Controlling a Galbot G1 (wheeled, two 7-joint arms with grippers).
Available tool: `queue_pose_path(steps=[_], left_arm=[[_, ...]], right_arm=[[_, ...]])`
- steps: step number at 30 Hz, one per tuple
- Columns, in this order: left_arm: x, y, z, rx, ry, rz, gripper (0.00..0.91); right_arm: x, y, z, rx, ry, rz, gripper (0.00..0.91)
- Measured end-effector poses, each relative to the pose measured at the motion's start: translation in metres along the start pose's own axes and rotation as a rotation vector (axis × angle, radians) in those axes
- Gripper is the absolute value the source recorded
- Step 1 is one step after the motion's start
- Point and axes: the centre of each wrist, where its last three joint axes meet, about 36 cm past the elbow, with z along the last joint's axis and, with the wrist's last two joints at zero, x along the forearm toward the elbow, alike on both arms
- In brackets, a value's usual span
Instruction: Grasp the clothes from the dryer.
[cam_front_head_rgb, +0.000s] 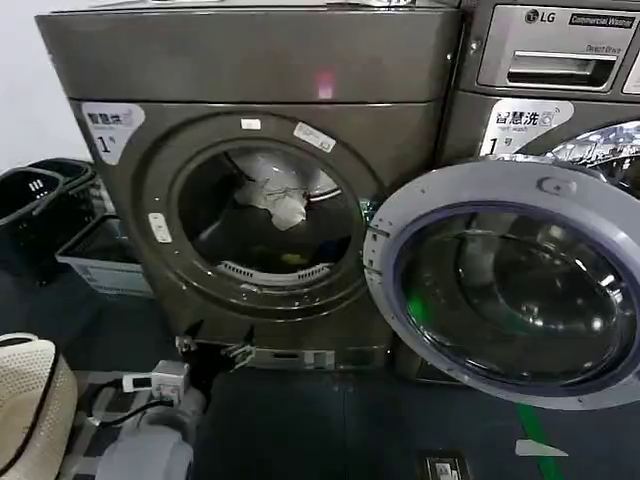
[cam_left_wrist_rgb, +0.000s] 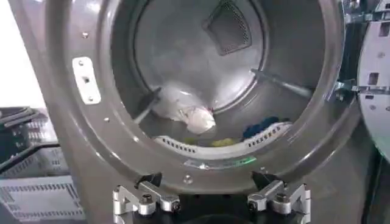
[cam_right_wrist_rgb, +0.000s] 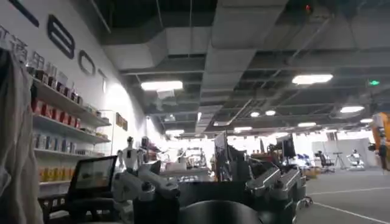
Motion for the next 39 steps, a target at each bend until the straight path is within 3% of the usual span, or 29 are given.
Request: queue_pose_path(steps=[39], left_arm=[[-0.0032, -0.0089, 0.0057, 0.017, 0.020, 0.004, 0.907]], right_arm=[[0.0023, 0.0008, 0.0022, 0.003, 0.003, -0.001, 0.907]])
